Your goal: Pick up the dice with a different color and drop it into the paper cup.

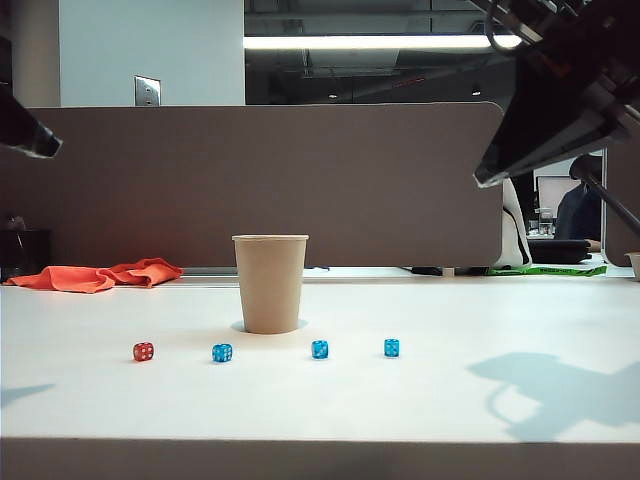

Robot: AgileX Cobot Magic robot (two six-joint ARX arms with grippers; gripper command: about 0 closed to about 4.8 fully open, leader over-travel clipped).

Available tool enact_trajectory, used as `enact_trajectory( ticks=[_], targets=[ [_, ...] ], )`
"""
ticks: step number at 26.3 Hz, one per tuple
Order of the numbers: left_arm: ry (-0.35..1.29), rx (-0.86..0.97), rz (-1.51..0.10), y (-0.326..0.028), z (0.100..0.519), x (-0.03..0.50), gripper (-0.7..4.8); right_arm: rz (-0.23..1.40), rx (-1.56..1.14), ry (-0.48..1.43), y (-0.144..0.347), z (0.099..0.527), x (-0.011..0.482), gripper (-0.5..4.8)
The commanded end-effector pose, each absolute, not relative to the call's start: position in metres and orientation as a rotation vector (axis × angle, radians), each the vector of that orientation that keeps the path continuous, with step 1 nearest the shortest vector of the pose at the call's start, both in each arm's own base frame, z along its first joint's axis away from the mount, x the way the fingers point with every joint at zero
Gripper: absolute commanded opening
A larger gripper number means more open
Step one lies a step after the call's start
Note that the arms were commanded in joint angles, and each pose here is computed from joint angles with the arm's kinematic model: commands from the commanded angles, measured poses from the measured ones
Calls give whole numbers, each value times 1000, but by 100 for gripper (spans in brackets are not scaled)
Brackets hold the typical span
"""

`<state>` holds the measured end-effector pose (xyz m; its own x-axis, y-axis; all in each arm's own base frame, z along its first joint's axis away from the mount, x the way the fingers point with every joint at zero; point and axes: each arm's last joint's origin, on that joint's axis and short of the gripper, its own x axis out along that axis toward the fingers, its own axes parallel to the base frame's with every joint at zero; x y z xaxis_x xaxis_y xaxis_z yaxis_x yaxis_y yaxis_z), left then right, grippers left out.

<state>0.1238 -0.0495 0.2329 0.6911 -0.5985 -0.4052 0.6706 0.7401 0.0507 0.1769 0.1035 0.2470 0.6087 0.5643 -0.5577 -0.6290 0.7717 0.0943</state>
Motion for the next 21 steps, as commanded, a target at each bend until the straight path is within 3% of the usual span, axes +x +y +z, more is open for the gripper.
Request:
enact_trajectory(
  ticks=[1,21],
  targets=[
    [355,198,-718,-50,237,124,-6,693,-108,543,105,253,179,-1],
    [379,232,-728,-49,232,123,-1,693,-108,545,104,253,180,-1]
  ],
)
